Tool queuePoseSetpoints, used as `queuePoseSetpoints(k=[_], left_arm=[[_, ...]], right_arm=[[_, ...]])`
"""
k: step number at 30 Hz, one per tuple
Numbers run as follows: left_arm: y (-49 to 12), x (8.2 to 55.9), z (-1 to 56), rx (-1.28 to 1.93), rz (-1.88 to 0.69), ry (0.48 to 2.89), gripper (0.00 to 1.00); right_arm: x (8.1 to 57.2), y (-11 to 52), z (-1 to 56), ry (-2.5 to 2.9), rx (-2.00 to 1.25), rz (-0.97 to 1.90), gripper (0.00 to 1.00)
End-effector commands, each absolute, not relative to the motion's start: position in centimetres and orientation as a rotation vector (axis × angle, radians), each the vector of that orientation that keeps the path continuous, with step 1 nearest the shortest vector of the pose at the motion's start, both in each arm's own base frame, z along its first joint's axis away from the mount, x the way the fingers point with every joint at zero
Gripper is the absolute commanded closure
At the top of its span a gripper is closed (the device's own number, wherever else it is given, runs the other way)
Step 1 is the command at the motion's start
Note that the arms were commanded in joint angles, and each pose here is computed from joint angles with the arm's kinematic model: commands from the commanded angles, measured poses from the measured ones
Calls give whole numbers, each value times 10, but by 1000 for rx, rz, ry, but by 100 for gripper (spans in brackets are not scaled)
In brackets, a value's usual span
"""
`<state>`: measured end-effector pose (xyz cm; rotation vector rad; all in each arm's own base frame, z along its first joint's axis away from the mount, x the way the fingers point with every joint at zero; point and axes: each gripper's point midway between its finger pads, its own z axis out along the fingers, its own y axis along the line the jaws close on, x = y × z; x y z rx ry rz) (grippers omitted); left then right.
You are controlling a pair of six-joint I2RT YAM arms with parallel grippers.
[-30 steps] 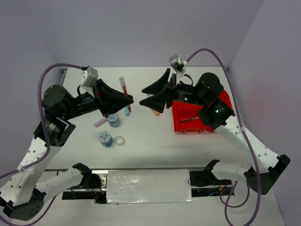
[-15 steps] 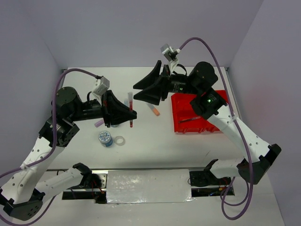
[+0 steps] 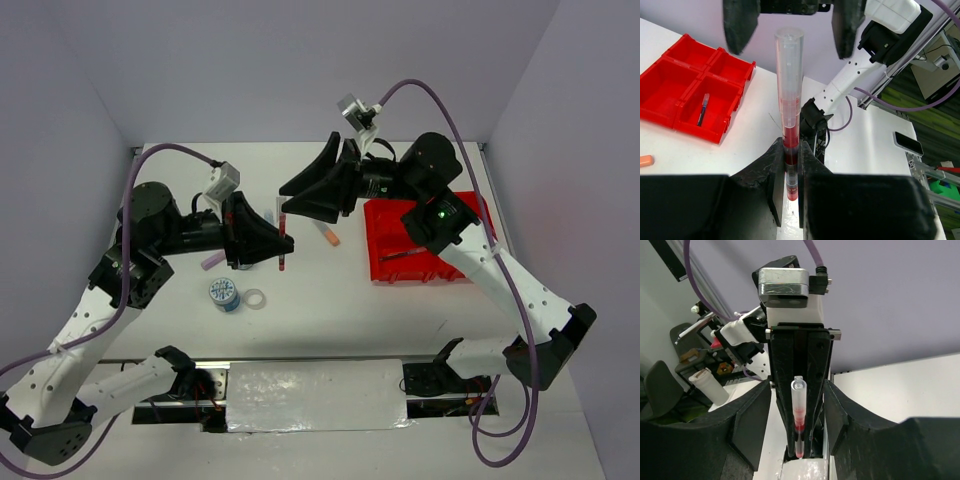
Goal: Sort the stationery into containers
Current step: Close the pen cap on the pen.
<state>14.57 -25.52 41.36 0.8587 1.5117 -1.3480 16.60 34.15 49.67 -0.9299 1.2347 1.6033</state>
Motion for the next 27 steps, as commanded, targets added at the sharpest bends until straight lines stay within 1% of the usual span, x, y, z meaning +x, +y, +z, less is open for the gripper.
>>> queuePoseSetpoints(k=[1, 5, 6, 8, 9, 11, 12, 15, 18, 21, 22, 27], left_arm=[[-256, 143, 424, 898, -1334, 1436, 100], [-258, 146, 421, 895, -1333, 1448, 100], [-258, 146, 420, 895, -1333, 1448, 100], [-258, 147, 421, 893, -1330, 1444, 100], [-258, 148, 422, 886, -1324, 1444, 100], [-257, 148, 424, 883, -1320, 1439, 100], [-257, 150, 426, 874, -1310, 1436, 100], [-255, 155, 435, 842, -1282, 1417, 100], [-256, 160, 448, 830, -1268, 1387, 100], [-256, 159, 467, 860, -1248, 1340, 100], [-259, 161, 475, 877, -1245, 1327, 100], [-260, 172, 491, 891, -1193, 1305, 100]], right_arm=[[164, 344, 503, 1194, -932, 1593, 47], [164, 348, 502, 1197, -930, 1592, 51], [164, 349, 503, 1195, -929, 1592, 57], [164, 350, 501, 1197, -935, 1596, 64], [163, 351, 500, 1198, -937, 1596, 72], [165, 353, 495, 1211, -940, 1594, 84], [167, 353, 493, 1219, -936, 1590, 100], [168, 355, 482, 1236, -930, 1582, 100], [167, 358, 459, 1284, -947, 1587, 100], [167, 362, 421, 1390, -983, 1590, 100], [164, 364, 398, 1450, -1017, 1576, 100], [148, 359, 334, 1601, -1087, 1550, 100]])
